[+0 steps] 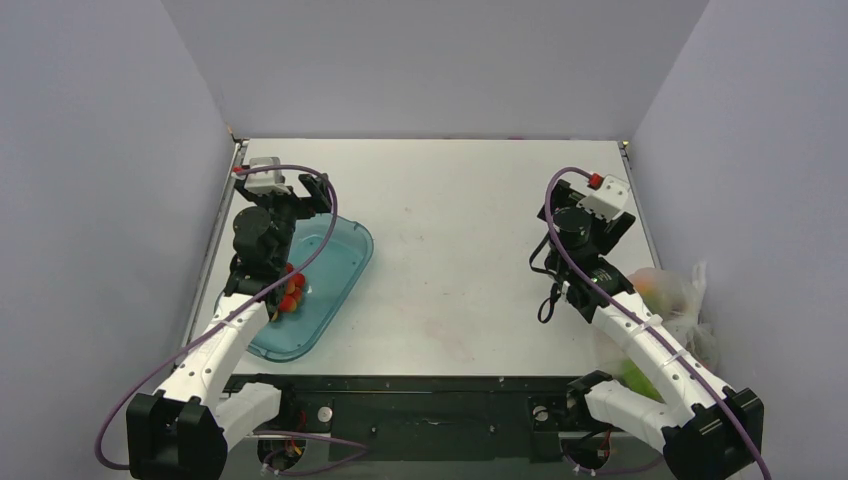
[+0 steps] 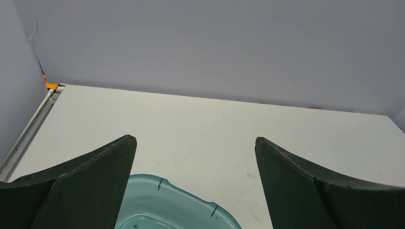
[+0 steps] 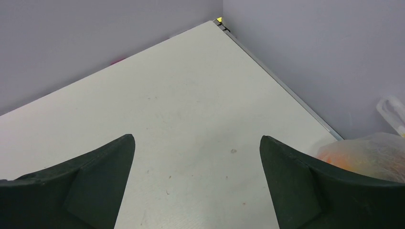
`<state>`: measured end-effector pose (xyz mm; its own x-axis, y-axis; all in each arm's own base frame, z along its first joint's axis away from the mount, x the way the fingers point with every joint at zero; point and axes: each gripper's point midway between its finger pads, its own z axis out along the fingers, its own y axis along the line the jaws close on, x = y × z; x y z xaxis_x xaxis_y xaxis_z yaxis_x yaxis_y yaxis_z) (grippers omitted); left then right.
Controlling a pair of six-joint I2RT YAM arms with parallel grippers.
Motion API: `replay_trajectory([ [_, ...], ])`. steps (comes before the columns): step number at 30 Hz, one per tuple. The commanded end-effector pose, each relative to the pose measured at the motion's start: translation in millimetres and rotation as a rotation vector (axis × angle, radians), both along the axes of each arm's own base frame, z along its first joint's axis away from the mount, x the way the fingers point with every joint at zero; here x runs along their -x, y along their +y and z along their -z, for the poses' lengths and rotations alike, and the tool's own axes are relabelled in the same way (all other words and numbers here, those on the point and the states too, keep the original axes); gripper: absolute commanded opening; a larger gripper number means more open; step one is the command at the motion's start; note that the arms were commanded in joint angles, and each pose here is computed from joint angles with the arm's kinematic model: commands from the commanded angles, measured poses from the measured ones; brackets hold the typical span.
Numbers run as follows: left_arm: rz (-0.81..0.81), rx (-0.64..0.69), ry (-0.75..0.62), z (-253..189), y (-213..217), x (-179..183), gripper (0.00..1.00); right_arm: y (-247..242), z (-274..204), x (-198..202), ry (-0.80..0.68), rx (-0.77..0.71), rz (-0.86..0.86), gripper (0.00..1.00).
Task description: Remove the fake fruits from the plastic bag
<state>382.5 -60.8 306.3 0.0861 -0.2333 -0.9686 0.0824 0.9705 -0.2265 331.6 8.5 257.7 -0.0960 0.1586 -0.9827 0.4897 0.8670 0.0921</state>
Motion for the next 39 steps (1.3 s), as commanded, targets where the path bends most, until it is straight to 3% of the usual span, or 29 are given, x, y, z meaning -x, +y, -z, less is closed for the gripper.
replay_trajectory([
  [1, 0.032, 0.007, -0.099, -35.9, -6.1, -0.4, 0.94, 0.3, -2.9, -0.7, -0.027, -0.054, 0.032, 1.0],
  [11, 0.084, 0.032, -0.082, -34.6, -14.8, -4.9, 0.94, -17.7, 28.7, 14.7, 0.062, -0.071, 0.17, 1.0],
  [19, 0.093, 0.05, -0.079, -34.5, -15.8, -5.5, 0.94, -82.6, 68.1, 58.1, 0.103, -0.215, 0.56, 1.0],
  [26, 0.112, 0.064, -0.065, -31.7, -19.2, -8.6, 0.93, -130.0, 101.6, 85.3, 0.191, -0.245, 0.768, 1.0],
  [39, 0.153, 0.073, -0.022, -21.4, -26.6, -17.1, 0.93, -159.5, 133.3, 86.5, 0.251, -0.299, 0.861, 1.0],
])
